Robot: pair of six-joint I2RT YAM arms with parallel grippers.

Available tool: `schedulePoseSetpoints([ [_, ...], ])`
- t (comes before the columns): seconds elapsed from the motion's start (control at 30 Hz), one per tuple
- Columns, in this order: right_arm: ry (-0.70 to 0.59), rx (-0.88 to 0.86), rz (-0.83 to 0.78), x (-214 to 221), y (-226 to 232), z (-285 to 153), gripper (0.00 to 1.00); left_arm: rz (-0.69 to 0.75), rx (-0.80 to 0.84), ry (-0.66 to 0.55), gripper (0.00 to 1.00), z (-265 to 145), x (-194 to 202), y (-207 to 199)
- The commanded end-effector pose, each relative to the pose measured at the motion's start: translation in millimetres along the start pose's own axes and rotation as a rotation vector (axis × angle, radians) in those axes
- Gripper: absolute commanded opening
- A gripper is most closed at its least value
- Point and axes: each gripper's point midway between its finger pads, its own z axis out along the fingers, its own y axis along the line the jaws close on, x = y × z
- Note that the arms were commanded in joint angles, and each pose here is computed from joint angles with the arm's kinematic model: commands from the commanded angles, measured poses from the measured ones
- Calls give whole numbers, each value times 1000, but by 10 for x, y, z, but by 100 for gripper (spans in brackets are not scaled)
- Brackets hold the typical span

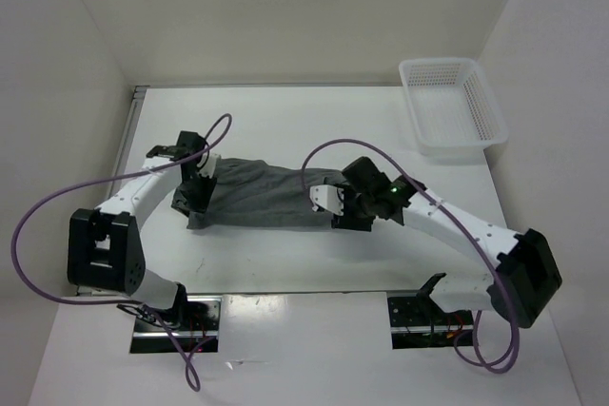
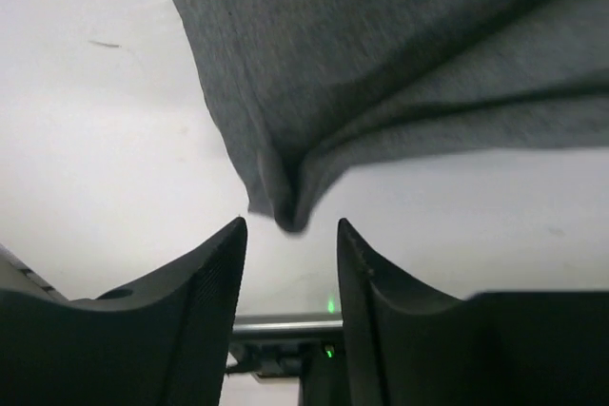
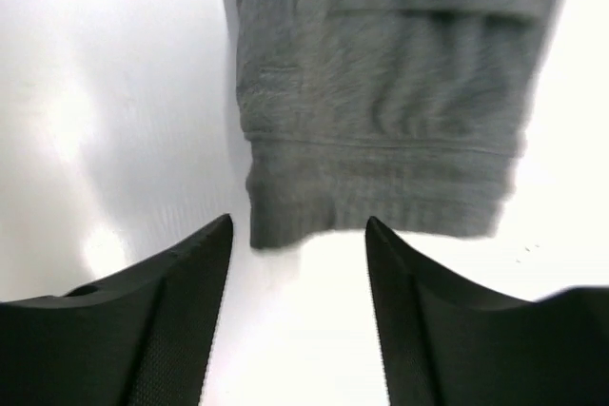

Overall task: Fold and stack the shorts
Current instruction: Fold the shorts

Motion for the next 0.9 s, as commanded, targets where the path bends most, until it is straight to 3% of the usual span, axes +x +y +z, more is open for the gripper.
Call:
schedulePoseSetpoints([
  [0.0,-155,6,-15,-391,-74,-562,64,-3,97,-24,51,-491,-43,-122],
  [0.1,-261,29,55,-689,-180,-878,64,-11,201,-82,53,-819,-202,-251],
  [0.17,-334,84,121,-898,-361,-928,58,-7,218,-159,57,-829,-506,-265],
  [0.23,-398,112,227,-1159,-608,-689,50,4,216,-217,57,-789,-791,-271],
  [0.3,-345,79,320,-1182,-698,-208,37,42,201,-196,55,-544,-983,-369],
  [0.37,-355,106,320,-1199,-780,17,24,86,195,-158,54,-327,-1060,-513],
  [0.47,-296,89,267,-1010,-677,320,17,146,210,-132,52,-128,-975,-740],
  [0.57,-264,59,252,-962,-606,581,15,207,246,-113,52,-5,-889,-993],
  [0.7,-254,25,173,-1023,-379,719,9,216,238,-104,52,212,-912,-1037],
  [0.87,-206,-91,7,-959,299,757,9,216,246,-51,52,435,-842,-1070],
])
